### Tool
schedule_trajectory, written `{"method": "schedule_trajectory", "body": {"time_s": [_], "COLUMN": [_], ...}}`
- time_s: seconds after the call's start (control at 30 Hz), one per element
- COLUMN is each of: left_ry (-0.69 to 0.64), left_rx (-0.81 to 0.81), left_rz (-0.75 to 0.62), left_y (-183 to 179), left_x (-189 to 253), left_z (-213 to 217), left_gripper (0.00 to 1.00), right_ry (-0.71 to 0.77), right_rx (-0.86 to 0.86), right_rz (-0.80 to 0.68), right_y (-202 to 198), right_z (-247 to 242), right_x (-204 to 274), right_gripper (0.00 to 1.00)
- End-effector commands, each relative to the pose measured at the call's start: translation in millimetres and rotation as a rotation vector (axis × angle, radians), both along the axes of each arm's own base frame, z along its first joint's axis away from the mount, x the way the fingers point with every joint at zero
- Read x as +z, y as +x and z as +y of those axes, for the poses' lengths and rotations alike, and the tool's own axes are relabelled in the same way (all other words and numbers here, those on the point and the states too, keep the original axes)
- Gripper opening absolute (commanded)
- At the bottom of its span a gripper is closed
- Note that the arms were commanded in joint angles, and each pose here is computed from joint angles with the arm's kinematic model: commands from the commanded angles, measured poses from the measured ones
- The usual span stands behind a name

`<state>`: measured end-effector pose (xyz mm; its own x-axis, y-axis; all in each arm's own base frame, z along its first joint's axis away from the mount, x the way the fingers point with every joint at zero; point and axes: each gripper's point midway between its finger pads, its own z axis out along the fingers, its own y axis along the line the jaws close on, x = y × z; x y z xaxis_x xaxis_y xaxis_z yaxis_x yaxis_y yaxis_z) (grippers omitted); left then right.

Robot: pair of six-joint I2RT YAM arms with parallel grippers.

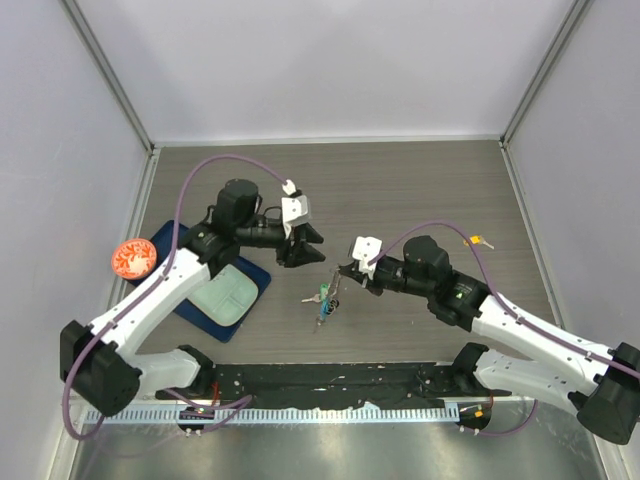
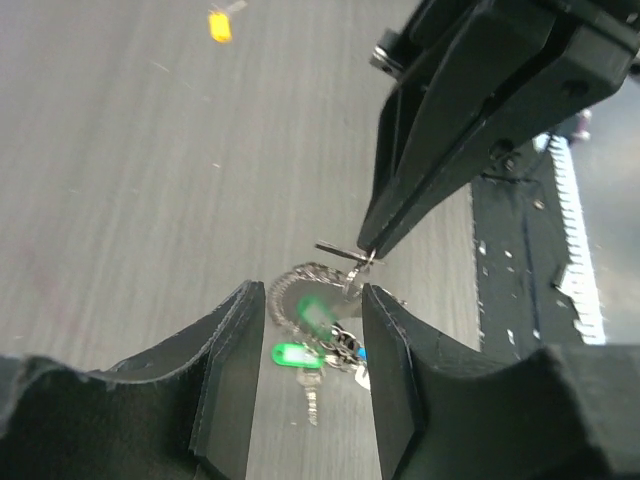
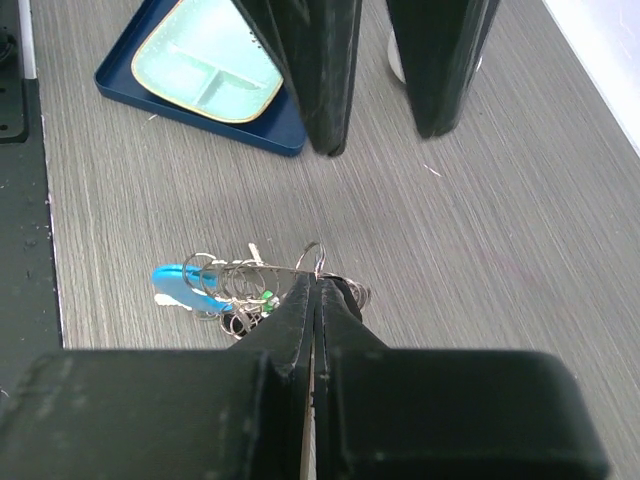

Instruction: Put the keys on the keyring

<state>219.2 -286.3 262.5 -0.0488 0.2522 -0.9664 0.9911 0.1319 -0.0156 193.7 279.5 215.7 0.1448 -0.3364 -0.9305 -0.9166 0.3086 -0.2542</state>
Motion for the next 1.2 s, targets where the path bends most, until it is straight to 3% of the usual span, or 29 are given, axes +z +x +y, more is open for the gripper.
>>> {"method": "schedule_trajectory", "body": {"time_s": [0.0,0.3,0.73,1.17], "left_ry": [0.074,0.070,0.073,0.075], "left_rx": [-0.227,-0.295,-0.158,-0.222], "left_rz": [0.104,0.140,0.098,0.168], "left_y": [-35.5,-45.7,-18.1,-28.9], "left_x": [-15.8,-25.0,-35.3,-44.6], "left_z": [3.3,-8.3,-15.6,-24.7], "left_gripper": [0.47,0.39,0.39,0.31], "right_ry": [0.099,0.102,0.113,0.121], "right_rx": [0.045,0.070,0.097,0.103], "right_rz": [-0.097,-0.093,-0.087,-0.087], "right_y": [-4.3,-8.4,-13.5,-14.2], "right_z": [6.3,8.3,10.3,11.2], "right_x": [43.9,43.3,44.7,45.7], "right_gripper": [0.01,0.01,0.01,0.01]}}
